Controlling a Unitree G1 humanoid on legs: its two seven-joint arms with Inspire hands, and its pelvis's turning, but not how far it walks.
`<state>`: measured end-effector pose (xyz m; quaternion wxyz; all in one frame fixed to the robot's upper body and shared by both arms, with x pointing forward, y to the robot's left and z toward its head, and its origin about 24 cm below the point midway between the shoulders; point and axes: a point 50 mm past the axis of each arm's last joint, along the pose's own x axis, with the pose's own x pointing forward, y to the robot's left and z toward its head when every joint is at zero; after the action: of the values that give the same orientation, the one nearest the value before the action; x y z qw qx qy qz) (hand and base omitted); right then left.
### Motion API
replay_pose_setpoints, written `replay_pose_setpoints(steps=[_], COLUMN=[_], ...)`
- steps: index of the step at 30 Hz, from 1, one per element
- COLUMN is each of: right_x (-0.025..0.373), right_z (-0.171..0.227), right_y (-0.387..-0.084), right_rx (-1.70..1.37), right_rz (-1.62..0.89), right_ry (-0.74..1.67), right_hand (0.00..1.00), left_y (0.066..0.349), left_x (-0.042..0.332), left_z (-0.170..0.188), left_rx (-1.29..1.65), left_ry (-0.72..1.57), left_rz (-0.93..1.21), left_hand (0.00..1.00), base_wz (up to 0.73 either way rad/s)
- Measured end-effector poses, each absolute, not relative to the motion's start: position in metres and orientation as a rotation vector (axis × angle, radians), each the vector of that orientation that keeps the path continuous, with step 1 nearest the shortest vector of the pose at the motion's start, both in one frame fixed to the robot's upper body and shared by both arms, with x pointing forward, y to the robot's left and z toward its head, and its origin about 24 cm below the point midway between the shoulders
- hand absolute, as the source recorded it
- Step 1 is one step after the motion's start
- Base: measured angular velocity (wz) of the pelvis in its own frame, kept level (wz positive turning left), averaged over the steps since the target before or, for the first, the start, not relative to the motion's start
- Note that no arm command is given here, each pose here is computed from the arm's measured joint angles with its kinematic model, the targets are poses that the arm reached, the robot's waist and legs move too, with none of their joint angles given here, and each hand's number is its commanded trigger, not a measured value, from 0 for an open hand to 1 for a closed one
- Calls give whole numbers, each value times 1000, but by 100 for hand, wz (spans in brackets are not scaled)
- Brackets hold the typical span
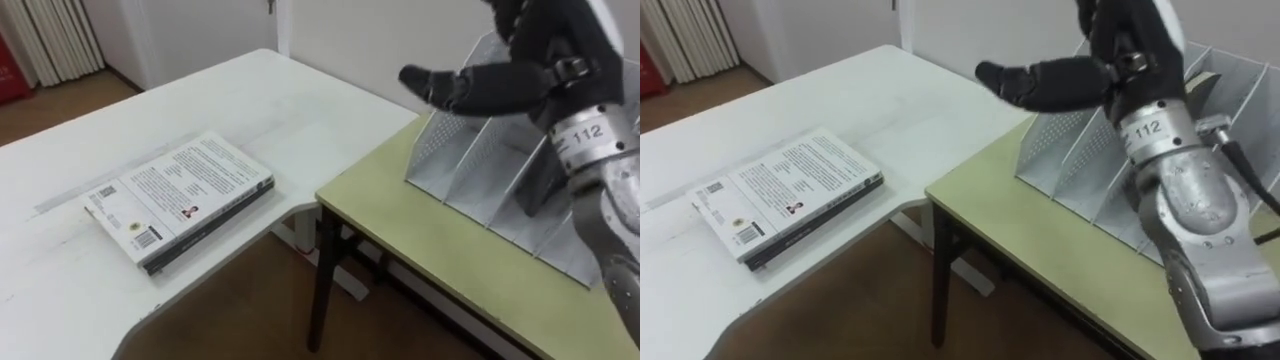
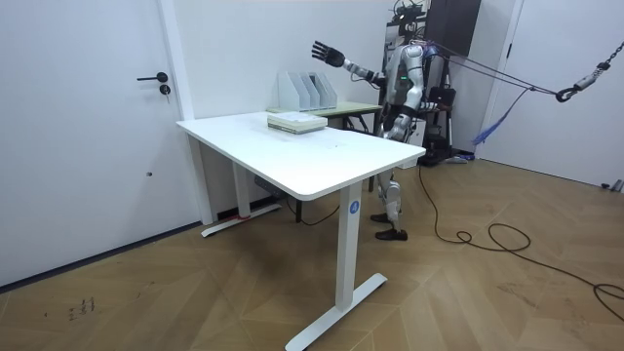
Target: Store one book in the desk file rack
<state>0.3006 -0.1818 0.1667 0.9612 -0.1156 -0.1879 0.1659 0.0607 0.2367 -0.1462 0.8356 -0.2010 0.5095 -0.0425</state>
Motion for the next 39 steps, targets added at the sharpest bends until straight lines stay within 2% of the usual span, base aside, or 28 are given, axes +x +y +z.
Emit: replay_pose_setpoints(steps=[7, 11, 15, 18, 22, 29, 33, 39], right_x=[284, 263, 236, 222, 204, 138, 116, 90], right_z=[116, 59, -1, -23, -51, -122, -138, -153], right_y=[-159, -152, -160, -169, -184, -220, -238, -243], right_rx=[-316, -383, -455, -515, -579, -501, -414, -276], right_rz=[648, 824, 938, 957, 934, 708, 512, 276], right_ry=[-168, 93, 397, 525, 677, 1068, 1174, 1239], right_hand=[0, 0, 0, 0, 0, 0, 0, 0], left_y=[244, 242, 241, 242, 238, 237, 236, 237], left_x=[60, 64, 67, 67, 67, 61, 53, 41], left_z=[-145, -145, -147, -147, -149, -155, -159, -162], left_rx=[-405, -386, -376, -359, -359, -358, -342, -366], left_ry=[1092, 1112, 1133, 1138, 1144, 1171, 1212, 1229], left_rz=[-82, -120, -125, -121, -103, 4, 62, 148], left_hand=[0, 0, 0, 0, 0, 0, 0, 0], base_wz=[1, 3, 1, 3, 0, 6, 8, 4])
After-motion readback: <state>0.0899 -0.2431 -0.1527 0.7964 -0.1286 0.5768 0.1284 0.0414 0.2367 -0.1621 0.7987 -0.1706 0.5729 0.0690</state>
